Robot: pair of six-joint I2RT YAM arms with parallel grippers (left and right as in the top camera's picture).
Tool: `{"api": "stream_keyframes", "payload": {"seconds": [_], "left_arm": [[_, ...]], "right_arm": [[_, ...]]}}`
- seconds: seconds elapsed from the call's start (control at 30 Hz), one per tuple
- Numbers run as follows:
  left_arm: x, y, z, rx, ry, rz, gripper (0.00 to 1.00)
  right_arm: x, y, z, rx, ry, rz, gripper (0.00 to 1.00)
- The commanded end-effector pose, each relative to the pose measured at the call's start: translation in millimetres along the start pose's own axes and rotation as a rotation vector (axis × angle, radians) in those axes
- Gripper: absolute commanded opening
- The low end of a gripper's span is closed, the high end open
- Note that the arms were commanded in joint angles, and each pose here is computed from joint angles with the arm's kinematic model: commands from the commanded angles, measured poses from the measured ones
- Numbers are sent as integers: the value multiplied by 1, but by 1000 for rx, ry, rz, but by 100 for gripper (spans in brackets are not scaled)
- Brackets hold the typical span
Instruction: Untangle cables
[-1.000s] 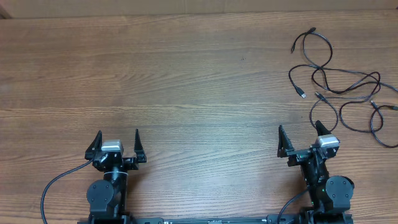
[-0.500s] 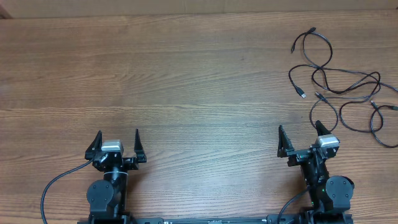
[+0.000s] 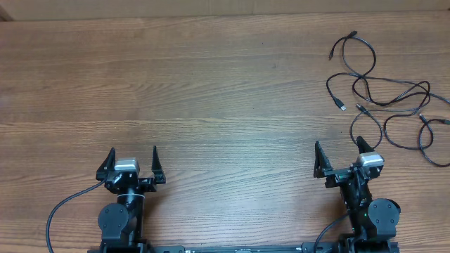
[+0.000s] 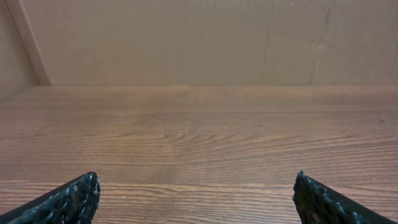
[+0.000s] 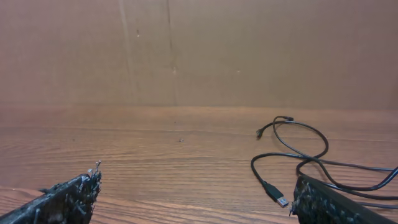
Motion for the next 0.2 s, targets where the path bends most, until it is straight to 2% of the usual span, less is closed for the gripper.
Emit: {"api": "stream_keyframes", "payload": {"seconds": [0.0, 0.17], "left_arm": [[0, 1, 0, -7, -3, 14, 100], [0, 1, 0, -7, -3, 14, 100]], "right_arm": [[1, -3, 0, -1, 6, 3, 100], [1, -3, 0, -1, 6, 3, 100]]}}
Point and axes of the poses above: each gripper's point midway between its finger pads, its own z axis out along the fingers, its own x axis along the line the jaws close on, y = z × x, the point moved 5 cm from there along -z, back along the fingers, and after that the axes turned 11 degrees about -z, right-handed, at the moved point
